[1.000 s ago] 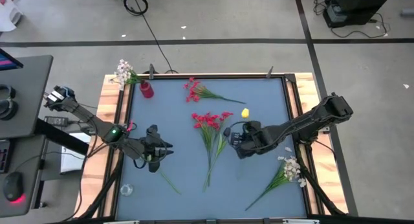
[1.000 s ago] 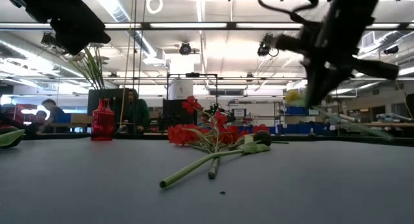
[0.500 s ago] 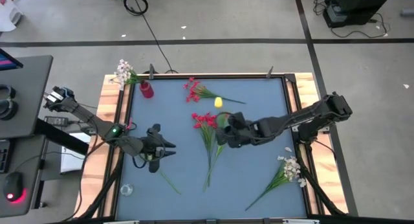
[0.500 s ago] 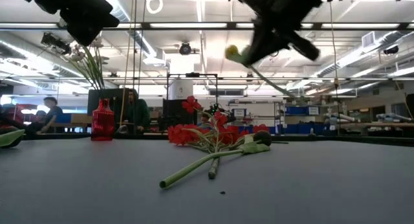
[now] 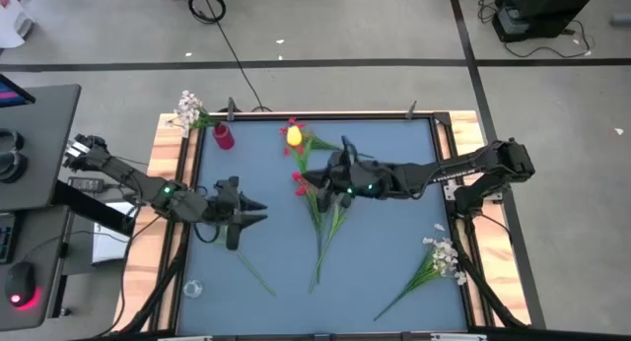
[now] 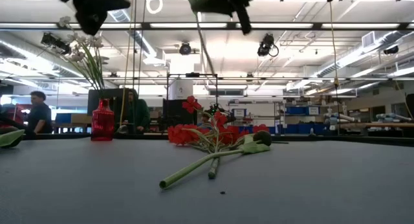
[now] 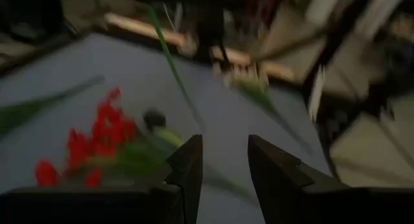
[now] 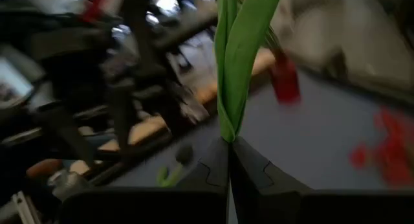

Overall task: Sort flowers into vase by color
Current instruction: Put the yellow flower into the red vase

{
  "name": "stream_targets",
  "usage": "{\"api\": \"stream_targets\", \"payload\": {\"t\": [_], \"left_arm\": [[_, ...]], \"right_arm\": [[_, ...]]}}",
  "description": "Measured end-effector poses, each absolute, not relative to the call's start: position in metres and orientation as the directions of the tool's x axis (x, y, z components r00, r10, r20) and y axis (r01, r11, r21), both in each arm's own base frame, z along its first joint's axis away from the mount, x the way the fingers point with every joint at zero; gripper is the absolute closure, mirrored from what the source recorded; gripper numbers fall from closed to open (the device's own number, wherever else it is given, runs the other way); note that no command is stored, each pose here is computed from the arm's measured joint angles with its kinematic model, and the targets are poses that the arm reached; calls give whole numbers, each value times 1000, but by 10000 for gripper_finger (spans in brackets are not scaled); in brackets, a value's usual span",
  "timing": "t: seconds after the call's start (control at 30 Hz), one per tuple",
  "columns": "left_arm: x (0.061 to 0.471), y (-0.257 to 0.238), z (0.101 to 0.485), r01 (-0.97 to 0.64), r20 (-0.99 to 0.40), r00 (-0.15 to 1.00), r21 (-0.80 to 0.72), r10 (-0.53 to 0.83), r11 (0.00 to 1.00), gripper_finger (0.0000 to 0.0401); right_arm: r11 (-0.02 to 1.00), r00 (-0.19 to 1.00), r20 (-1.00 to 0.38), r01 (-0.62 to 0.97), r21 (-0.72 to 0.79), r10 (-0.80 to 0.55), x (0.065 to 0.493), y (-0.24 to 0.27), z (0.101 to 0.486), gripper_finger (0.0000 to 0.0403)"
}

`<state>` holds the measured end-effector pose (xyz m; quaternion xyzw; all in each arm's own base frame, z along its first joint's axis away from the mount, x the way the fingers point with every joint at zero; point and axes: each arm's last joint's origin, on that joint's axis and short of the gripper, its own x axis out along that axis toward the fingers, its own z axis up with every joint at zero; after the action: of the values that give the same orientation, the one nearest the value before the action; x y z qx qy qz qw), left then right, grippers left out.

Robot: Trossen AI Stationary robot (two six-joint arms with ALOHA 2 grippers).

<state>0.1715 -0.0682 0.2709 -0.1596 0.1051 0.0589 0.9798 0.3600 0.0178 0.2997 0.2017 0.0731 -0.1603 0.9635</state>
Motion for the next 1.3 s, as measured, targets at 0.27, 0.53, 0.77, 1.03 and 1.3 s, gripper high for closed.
{"api": "stream_targets", "payload": {"t": [0.27,0.53,0.77,1.03,1.3], "left_arm": [[182,-45,285,-185,-92,982,-297,165,937,230],[186,-34,292,-136,-31,991,-300,133,944,202],[193,-24,296,-113,24,992,-221,122,969,202],[200,-9,294,-207,35,975,-229,220,951,202],[203,0,292,-239,29,967,-224,252,945,227]], "right_arm": [[934,981,-113,187,303,-160,363,-3,310,391],[967,991,-85,120,226,-103,364,-15,313,391],[978,998,17,58,200,-63,377,-36,306,390],[978,997,77,-26,205,10,391,-49,289,390],[979,991,120,-87,186,66,390,-63,290,390]]}}
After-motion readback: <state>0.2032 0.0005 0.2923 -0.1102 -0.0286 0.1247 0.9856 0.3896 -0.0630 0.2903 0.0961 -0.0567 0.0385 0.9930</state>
